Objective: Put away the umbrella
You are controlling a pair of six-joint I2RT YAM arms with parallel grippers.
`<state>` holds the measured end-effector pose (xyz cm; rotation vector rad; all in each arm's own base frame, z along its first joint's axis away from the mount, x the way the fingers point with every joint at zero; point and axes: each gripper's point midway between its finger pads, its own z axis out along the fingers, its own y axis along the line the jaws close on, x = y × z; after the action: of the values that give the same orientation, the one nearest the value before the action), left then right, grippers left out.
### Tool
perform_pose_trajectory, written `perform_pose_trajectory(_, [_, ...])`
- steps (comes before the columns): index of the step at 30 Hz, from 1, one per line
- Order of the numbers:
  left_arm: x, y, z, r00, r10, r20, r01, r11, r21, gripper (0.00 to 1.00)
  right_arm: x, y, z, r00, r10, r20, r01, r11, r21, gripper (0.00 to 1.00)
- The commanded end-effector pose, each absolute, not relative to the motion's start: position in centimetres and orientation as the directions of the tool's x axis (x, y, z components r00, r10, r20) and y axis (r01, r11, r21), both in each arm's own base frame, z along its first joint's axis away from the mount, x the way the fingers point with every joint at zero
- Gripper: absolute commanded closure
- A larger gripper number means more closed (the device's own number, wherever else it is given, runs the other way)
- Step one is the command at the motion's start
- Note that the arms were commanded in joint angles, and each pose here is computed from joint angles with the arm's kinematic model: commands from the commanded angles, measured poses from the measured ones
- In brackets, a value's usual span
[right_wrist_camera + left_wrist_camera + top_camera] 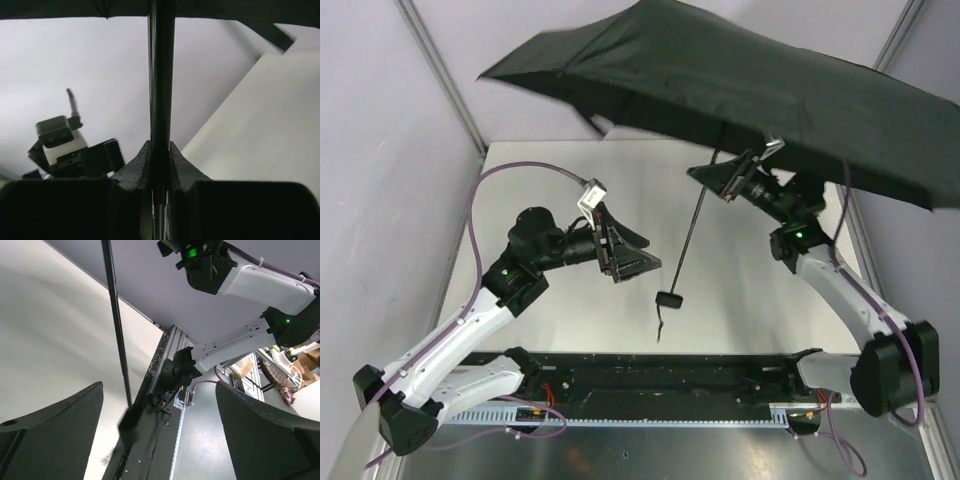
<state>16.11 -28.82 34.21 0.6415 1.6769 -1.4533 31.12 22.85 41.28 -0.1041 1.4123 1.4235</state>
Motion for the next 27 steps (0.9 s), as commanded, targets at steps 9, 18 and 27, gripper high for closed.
perform_pose_trajectory(9, [17.1,-30.4,29.0,-0.713,-0.152,-0.684,0.654,0.206,-0.728,0.13,26.3,29.8,44.7,-0.637,0.496,-0.591,-0.757,-0.257,0.6,1.0])
perform_pose_trajectory(18, [17.3,-31.7,26.5,-0.77,-0.136,-0.624,0.595,0.201,-0.778,0.39,27.9,31.3,42.4,-0.714,0.507,-0.483,-0.689,-0.383,0.616,1.0])
perform_pose_trajectory(27, [19.6,-30.9,26.0,-0.717,-0.209,-0.665,0.592,0.322,-0.739,0.99,29.4,32.9,39.0,-0.77,0.431,-0.471,-0.619,-0.323,0.716,0.97])
